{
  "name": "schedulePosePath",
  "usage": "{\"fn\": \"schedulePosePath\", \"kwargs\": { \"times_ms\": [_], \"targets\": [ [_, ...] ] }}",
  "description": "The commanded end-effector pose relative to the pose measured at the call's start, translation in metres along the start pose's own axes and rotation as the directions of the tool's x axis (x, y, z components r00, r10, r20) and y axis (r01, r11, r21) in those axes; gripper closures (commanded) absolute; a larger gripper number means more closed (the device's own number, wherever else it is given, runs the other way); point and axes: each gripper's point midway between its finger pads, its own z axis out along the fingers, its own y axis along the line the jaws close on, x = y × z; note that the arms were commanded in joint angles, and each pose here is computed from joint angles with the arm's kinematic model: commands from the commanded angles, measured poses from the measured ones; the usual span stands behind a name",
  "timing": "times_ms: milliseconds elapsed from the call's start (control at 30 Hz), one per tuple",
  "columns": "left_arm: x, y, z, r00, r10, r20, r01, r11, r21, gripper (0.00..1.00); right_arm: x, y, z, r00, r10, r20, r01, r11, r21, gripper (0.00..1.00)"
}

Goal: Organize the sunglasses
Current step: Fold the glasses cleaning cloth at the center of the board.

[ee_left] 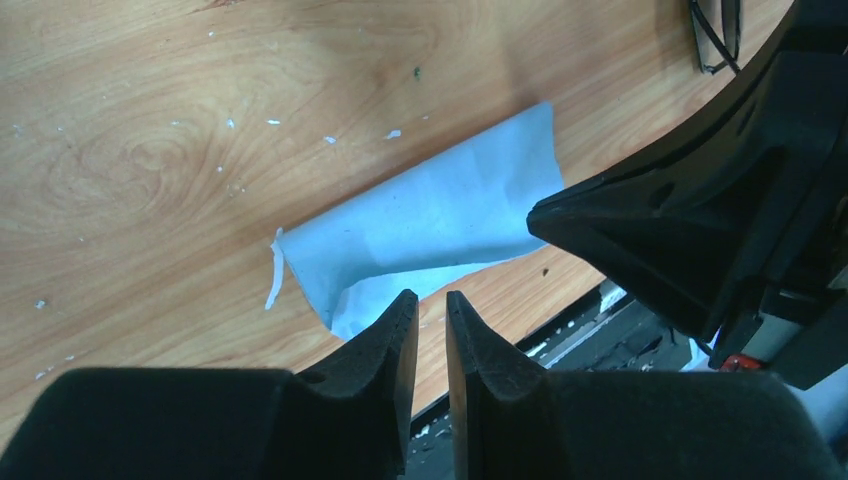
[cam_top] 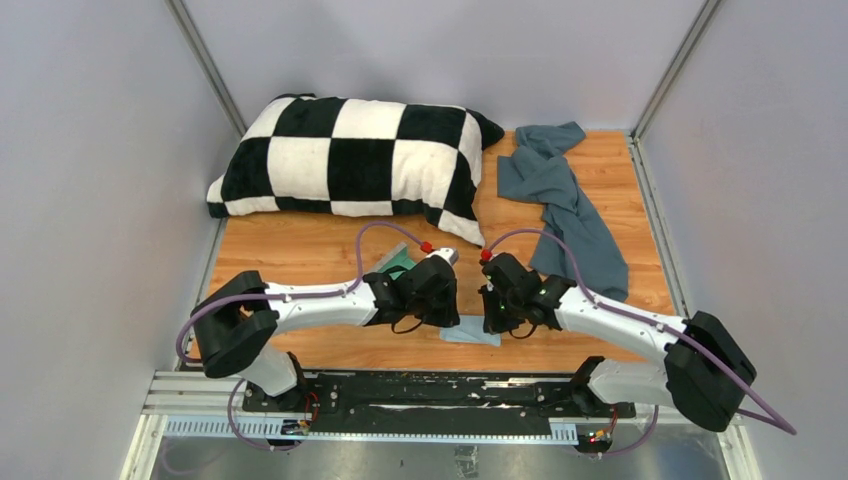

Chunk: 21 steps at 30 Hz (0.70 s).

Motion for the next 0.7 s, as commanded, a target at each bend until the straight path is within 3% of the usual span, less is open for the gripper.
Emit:
{"fn": "schedulePosePath", "kwargs": {
  "times_ms": [0, 433, 667],
  "targets": [
    [0.003, 0.015, 0.008, 1.000, 0.021, -0.017, -0.022, 0.997, -0.068, 0.77, -0.005, 0.017, 0.004, 1.000, -0.016, -0.004, 0.015, 0.999, -0.049, 1.00],
    [0.034, 0.028, -0.005, 0.996, -0.026, -0.087, 0.023, 0.999, -0.033, 0.78, 0.019, 0.038, 0.017, 0.990, -0.109, -0.088, 0.099, 0.989, -0.113, 1.00],
    [0.025, 0.025, -0.027, 0.999, -0.035, -0.029, 0.035, 0.999, -0.015, 0.77, 0.022, 0.042, 0.015, 0.985, -0.153, -0.084, 0.142, 0.983, -0.120, 1.00]
  ]
}}
